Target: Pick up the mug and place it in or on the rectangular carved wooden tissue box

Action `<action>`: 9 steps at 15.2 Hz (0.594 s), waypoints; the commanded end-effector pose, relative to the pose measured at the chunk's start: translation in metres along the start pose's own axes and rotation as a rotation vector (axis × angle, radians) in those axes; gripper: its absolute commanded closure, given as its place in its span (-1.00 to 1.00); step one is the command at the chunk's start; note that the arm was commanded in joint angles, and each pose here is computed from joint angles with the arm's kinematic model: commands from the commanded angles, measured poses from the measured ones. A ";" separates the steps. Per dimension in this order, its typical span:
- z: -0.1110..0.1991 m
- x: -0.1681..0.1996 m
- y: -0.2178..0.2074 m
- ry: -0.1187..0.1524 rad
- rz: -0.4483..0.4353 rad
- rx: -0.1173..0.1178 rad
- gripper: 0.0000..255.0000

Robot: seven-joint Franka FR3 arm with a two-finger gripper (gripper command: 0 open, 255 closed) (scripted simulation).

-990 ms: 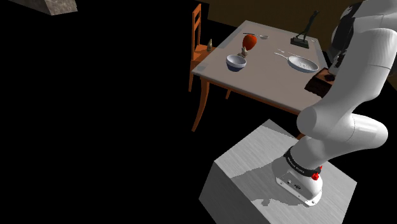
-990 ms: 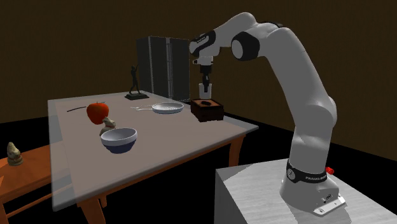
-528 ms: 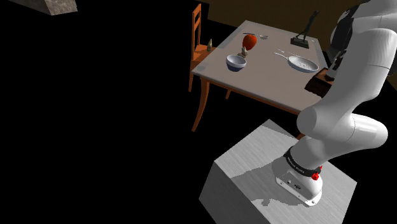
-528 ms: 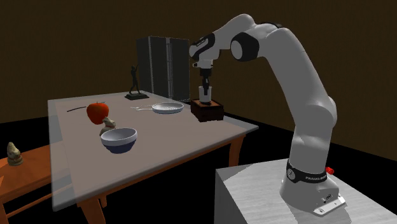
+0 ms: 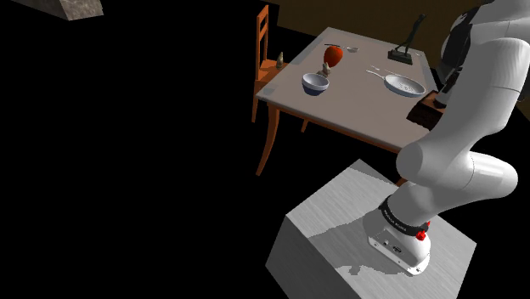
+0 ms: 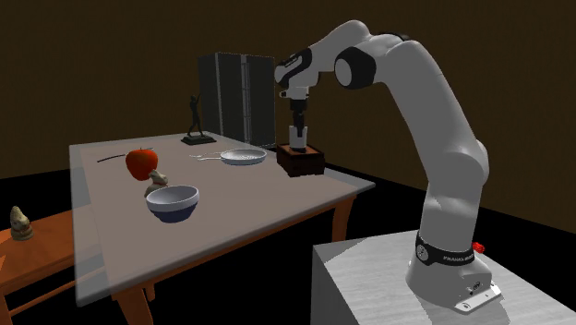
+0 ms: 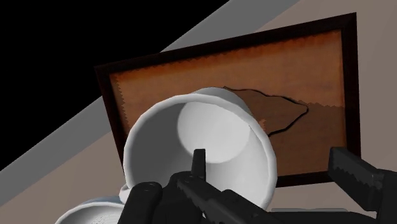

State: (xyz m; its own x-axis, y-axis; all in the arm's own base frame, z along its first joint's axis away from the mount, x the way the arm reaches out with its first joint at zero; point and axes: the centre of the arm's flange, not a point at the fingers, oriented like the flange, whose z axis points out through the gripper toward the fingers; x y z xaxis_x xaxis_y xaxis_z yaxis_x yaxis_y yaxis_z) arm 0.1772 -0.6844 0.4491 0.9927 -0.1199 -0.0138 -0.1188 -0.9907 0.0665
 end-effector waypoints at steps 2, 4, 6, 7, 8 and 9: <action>-0.013 0.000 0.000 0.000 0.000 0.000 -1.00; -0.040 0.000 0.000 0.000 0.000 0.000 -1.00; -0.050 0.000 0.000 0.000 0.000 0.000 -1.00; -0.050 0.000 0.000 0.000 0.000 0.000 -1.00; -0.050 0.000 0.000 0.000 0.000 0.000 -1.00; -0.050 0.000 0.000 0.000 0.000 0.000 -1.00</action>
State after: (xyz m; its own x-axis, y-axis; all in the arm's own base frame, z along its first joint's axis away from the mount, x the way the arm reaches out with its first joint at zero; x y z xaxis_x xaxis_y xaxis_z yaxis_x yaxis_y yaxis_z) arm 0.1780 -0.6812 0.4983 0.9927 -0.1199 -0.0136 -0.1188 -0.9907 0.0669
